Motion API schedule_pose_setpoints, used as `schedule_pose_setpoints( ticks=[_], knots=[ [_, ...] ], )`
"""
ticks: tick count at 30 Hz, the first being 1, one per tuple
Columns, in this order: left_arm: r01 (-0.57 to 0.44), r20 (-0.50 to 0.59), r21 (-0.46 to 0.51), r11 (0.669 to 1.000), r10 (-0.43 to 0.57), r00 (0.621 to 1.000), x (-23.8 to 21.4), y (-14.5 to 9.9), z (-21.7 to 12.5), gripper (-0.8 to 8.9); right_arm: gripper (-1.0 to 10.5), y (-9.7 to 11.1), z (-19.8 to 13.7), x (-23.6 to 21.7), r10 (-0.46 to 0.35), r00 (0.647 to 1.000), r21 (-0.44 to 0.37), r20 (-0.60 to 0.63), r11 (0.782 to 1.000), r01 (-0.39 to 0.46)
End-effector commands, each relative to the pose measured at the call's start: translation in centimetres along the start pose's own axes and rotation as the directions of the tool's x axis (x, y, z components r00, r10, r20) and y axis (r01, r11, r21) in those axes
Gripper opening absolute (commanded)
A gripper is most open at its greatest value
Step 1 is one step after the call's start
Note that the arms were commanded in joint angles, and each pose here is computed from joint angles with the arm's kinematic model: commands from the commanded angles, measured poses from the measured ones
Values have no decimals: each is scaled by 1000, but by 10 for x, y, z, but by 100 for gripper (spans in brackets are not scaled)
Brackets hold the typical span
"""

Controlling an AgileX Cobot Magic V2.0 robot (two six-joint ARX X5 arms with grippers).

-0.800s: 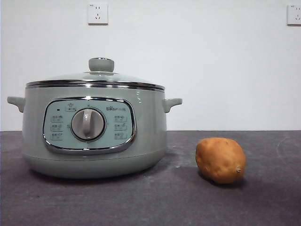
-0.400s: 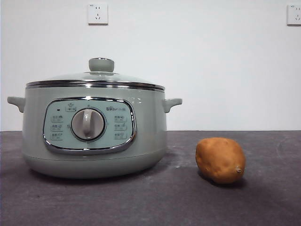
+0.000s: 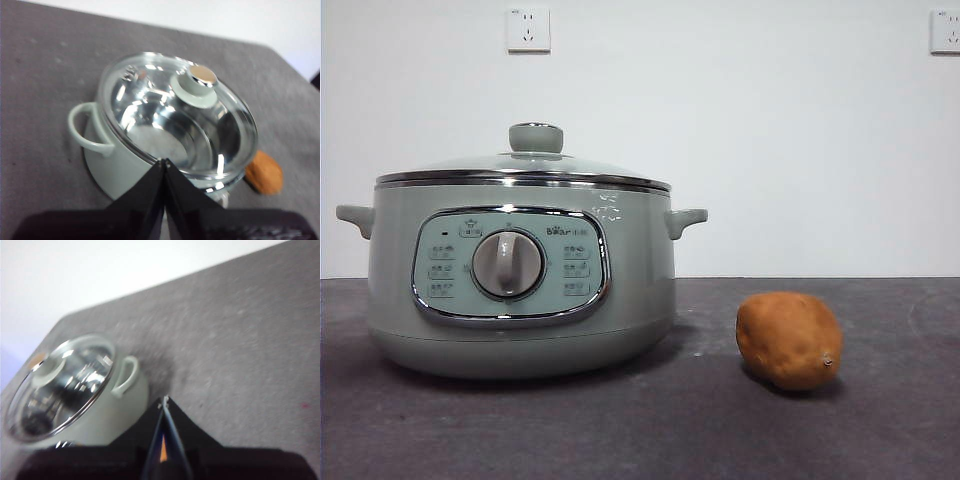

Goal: Pick up the potato,open the lid,put the potato in the pot,close the lid

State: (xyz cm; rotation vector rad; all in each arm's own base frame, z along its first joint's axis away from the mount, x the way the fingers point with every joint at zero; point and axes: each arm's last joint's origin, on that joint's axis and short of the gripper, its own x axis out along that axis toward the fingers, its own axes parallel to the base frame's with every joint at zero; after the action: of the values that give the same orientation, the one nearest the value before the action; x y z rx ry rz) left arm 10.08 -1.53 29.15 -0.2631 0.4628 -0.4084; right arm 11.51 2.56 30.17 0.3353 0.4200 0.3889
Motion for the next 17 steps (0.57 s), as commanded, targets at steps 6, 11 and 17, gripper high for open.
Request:
schedule_pose_setpoints(
  ticks=[6,11,17],
  knots=[
    [68,-157,37,997,-61,986,12,-2,28,0,1,9,29,17,105,958,-96,-268,986,-135],
    [63,-185,22,998,-58,981,19,0,36,150,74,6,32,32,125,918,-57,-376,986,-158],
    [61,-189,19,998,-56,980,21,0,37,409,528,2,29,48,117,896,-28,-427,989,-142]
  ],
)
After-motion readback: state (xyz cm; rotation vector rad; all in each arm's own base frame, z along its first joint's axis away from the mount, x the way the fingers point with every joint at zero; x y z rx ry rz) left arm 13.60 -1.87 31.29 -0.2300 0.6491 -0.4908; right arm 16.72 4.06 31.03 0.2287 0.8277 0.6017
